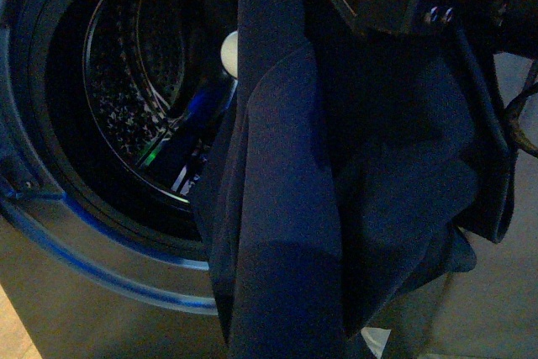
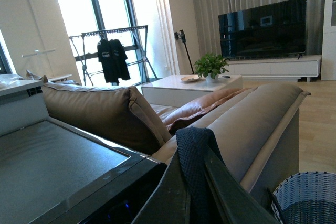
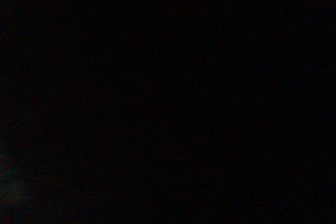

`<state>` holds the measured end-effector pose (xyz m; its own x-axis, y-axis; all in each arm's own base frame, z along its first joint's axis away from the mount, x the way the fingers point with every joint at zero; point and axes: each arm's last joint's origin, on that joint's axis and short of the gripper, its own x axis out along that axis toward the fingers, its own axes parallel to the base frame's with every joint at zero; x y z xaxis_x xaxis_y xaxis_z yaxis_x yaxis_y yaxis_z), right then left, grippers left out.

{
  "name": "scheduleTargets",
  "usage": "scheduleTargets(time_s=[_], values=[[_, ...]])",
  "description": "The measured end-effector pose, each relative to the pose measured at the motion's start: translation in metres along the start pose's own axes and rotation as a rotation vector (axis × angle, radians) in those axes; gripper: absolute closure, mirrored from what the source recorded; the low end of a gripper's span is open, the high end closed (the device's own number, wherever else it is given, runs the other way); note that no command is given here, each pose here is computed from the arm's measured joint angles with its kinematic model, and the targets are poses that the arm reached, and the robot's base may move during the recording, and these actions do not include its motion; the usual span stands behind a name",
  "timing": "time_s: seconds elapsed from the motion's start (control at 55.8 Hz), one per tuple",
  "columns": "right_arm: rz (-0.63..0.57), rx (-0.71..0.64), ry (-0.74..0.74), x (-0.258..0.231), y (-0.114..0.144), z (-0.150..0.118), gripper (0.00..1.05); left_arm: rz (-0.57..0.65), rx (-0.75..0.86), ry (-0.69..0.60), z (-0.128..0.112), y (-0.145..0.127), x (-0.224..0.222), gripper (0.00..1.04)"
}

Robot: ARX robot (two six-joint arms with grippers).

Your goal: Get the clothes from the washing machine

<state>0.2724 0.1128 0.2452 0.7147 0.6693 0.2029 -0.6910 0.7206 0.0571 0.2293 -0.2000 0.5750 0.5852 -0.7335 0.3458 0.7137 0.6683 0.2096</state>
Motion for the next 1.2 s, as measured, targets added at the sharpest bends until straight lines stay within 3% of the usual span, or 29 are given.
scheduleTargets(time_s=[0.215,0.304,0.394,0.573,0.627,0.788,0.913,1.2], values=[[-0.17,-0.052,-0.084,-0.007,-0.023,0.01,0.62,0.0,0.0,0.0,0.0,0.0,0.0,1.01],[-0.255,-0.104,-0.159,-0.023,-0.038,0.029,0.83,0.0,0.0,0.0,0.0,0.0,0.0,1.01],[-0.312,-0.156,-0.22,-0.042,-0.048,0.05,0.97,0.0,0.0,0.0,0.0,0.0,0.0,1.01],[-0.372,-0.233,-0.276,-0.077,-0.065,0.082,0.98,0.0,-0.001,-0.005,0.002,0.0,0.0,0.78],[-0.408,-0.262,-0.294,-0.094,-0.075,0.097,0.98,0.0,-0.001,-0.005,0.002,0.0,0.0,0.65],[-0.555,-0.389,-0.415,-0.144,-0.105,0.179,0.98,0.0,-0.001,-0.005,0.002,0.0,0.0,0.27],[-0.632,-0.453,-0.452,-0.171,-0.12,0.22,0.98,0.001,0.0,-0.006,0.002,0.0,-0.001,0.05],[-0.858,-0.566,-0.411,-0.245,-0.156,0.282,0.98,0.001,0.0,-0.006,0.002,0.0,-0.001,0.07]])
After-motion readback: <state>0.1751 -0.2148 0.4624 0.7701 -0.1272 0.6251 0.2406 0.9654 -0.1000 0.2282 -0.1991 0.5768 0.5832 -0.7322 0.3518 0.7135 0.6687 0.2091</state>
